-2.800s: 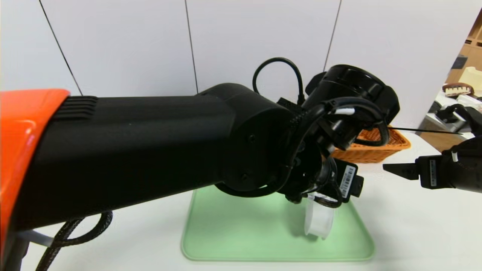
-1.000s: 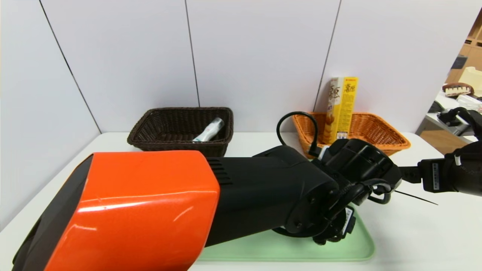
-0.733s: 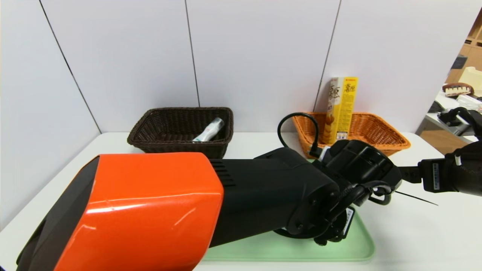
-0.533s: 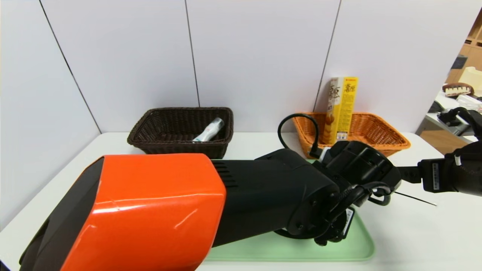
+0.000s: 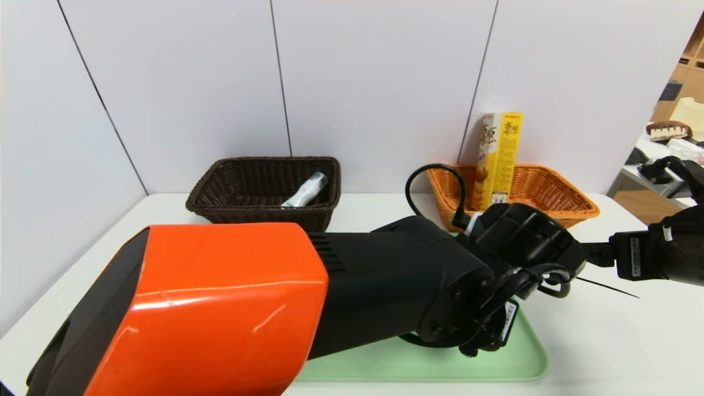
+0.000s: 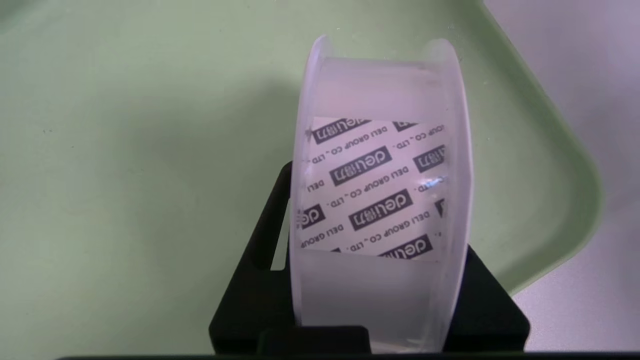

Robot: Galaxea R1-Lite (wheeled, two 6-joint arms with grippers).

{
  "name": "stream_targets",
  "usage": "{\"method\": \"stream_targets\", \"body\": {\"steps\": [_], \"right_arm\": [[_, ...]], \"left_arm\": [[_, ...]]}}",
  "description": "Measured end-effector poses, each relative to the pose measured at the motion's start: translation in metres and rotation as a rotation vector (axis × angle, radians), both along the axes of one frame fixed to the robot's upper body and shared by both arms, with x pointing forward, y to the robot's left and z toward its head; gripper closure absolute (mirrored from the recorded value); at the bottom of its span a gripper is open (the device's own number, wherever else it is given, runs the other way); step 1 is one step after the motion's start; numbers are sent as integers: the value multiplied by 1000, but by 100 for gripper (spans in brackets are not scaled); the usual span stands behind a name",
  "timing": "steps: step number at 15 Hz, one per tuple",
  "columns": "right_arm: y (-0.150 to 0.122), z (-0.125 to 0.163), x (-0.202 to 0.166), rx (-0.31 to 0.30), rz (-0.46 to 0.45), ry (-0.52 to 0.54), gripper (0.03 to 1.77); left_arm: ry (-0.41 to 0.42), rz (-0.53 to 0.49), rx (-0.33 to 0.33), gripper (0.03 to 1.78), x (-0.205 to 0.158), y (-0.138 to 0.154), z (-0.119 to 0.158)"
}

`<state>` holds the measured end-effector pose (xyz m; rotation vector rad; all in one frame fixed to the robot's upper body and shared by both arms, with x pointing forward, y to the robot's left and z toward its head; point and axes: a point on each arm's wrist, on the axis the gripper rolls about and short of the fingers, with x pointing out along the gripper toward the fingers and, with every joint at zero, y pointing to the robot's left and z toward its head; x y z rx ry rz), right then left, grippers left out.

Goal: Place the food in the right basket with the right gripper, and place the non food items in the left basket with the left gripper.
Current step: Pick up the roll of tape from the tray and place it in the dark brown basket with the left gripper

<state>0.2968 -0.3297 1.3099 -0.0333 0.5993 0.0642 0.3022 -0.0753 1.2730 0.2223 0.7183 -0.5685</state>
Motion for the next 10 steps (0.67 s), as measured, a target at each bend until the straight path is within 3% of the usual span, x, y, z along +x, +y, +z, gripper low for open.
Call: {"method": "stream_targets", "body": {"steps": [5, 10], "right_arm": [[0, -2, -1, 1, 0, 5, 10], [-2, -1, -1, 1, -4, 3, 10]], "left_arm": [[-43, 26, -46, 122, -1, 19, 37], [-87, 96, -94, 122, 7, 73, 96]]}}
